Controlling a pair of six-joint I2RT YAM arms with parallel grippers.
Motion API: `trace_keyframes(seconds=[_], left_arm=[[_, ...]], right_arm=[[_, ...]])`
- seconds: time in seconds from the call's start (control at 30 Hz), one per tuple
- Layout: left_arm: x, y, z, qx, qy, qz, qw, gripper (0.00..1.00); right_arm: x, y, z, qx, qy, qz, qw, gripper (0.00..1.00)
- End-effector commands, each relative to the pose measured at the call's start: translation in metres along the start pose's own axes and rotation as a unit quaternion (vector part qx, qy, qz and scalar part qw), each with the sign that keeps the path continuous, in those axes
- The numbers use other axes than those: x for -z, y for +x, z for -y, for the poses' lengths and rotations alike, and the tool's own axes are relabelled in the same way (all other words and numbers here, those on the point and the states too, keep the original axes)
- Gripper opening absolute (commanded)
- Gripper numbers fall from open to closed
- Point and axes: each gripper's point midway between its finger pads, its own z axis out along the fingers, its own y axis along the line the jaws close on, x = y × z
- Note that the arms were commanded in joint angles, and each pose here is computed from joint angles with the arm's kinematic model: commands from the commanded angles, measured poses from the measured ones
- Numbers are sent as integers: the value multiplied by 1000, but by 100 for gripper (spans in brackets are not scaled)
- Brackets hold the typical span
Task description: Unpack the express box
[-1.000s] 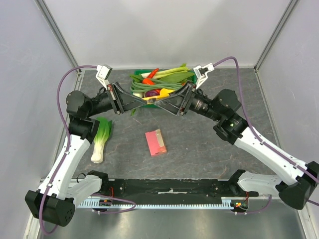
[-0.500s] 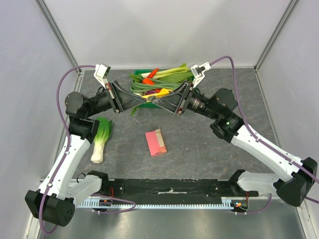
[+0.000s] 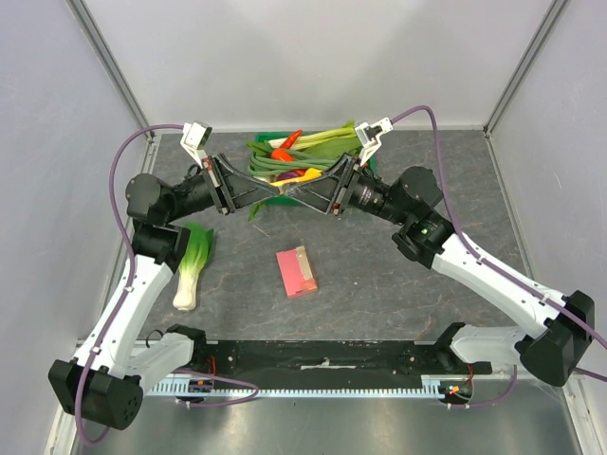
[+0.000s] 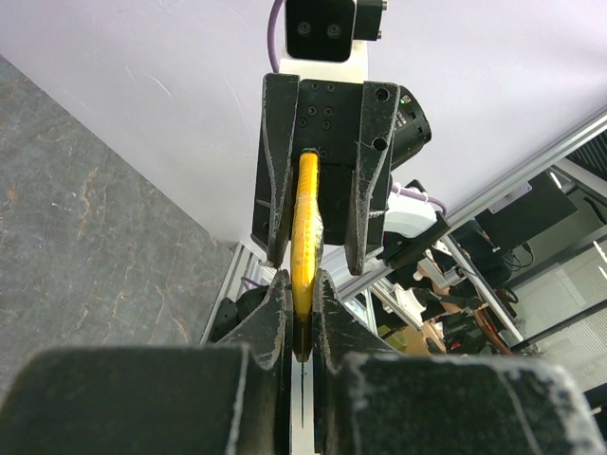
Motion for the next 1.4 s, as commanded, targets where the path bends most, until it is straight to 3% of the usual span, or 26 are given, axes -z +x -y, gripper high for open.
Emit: trace_keyframes(seconds=[0.0,0.27,0.47,0.7,0.83,0.93,0.97,1.03,1.07,1.1,1.13,1.2,1.23,1.3,1.37], left_arm=[[1,3,3,-2,10,-7,1000,2],[3,11,2,-3,14,-24,1000,2],[2,9,0,-3,13,-25,1000,2],[0,8,-2,3,10,-28,1000,2],[0,7,-6,6,5,-26,1000,2],[-1,7,-7,10,3,-26,1000,2],[-1,7,-6,9,4,-27,1000,2],[-1,6,-8,12,1,-26,1000,2],[-1,6,-8,10,0,-26,1000,5],[-1,6,-8,12,-1,-26,1000,10],[-1,6,-8,11,-3,-26,1000,31],[0,6,-11,3,-11,-23,1000,56],[0,8,-16,15,-23,-25,999,76],[3,7,-23,-2,-49,-13,999,88],[9,14,-43,5,-103,-15,995,92]], right_arm=[[-5,-16,-20,13,-30,21,999,44],[-6,-16,-15,13,-26,27,999,45],[-8,-10,-9,6,-21,16,1000,32],[-3,-3,-7,8,-20,6,1000,43],[-3,-2,-9,10,-23,1,1000,42],[-2,-1,-9,13,-23,-1,1000,29],[-2,-2,-8,15,-20,0,1000,19],[-1,2,-5,13,-12,-8,1000,8],[-1,2,-2,18,-6,-10,1000,0],[0,3,0,18,1,-11,1000,0],[1,7,8,16,22,-18,999,0],[5,7,17,32,48,-18,998,0],[9,11,26,33,72,-25,997,0],[17,3,34,63,105,-10,992,0],[30,-3,45,80,154,1,985,0]])
